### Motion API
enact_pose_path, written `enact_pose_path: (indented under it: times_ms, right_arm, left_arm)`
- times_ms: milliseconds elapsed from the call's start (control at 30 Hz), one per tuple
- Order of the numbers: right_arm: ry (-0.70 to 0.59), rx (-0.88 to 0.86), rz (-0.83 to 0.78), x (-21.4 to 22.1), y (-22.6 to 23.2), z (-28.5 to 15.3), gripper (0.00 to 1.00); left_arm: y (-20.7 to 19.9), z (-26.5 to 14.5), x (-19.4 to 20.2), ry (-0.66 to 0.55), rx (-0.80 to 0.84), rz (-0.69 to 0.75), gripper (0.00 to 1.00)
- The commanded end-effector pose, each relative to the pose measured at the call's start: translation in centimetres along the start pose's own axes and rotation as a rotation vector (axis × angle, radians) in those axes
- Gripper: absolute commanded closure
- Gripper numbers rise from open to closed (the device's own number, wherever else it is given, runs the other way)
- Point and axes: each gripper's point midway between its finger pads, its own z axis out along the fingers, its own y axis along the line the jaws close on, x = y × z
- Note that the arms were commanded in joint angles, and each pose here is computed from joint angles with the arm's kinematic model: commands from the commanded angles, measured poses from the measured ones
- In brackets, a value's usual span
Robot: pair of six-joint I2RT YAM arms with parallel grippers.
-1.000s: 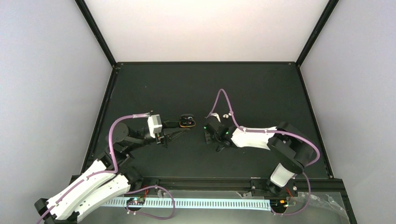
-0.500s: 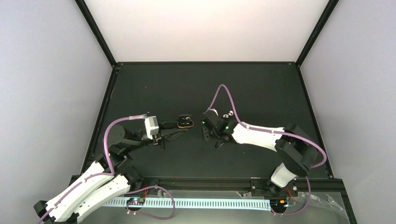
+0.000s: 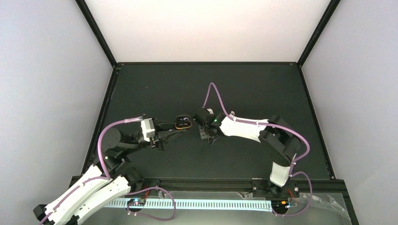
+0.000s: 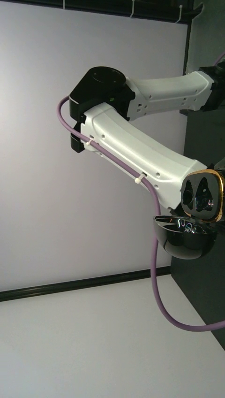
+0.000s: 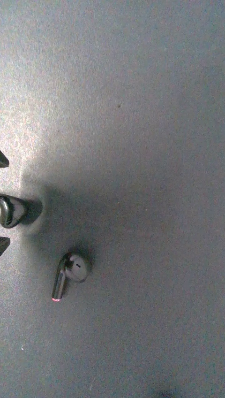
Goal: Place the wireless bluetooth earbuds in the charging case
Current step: Pick up the earbud from the center of the board.
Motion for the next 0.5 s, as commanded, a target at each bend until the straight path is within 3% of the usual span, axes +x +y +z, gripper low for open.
enact_pose_path:
  times_ms: [0, 467]
  right_arm:
    - [0.022, 0.053, 0.010, 0.1, -0.7, 0.5, 0.63]
    - [0.061, 0.061, 0.017, 0.8, -0.4, 2.3, 0.66]
  left_arm:
    - [-0.1, -0.3, -0.9, -0.027, -0.011, 0.026, 0.98]
    - [-0.2, -0.4, -1.1, -0.032, -0.009, 0.026, 0.99]
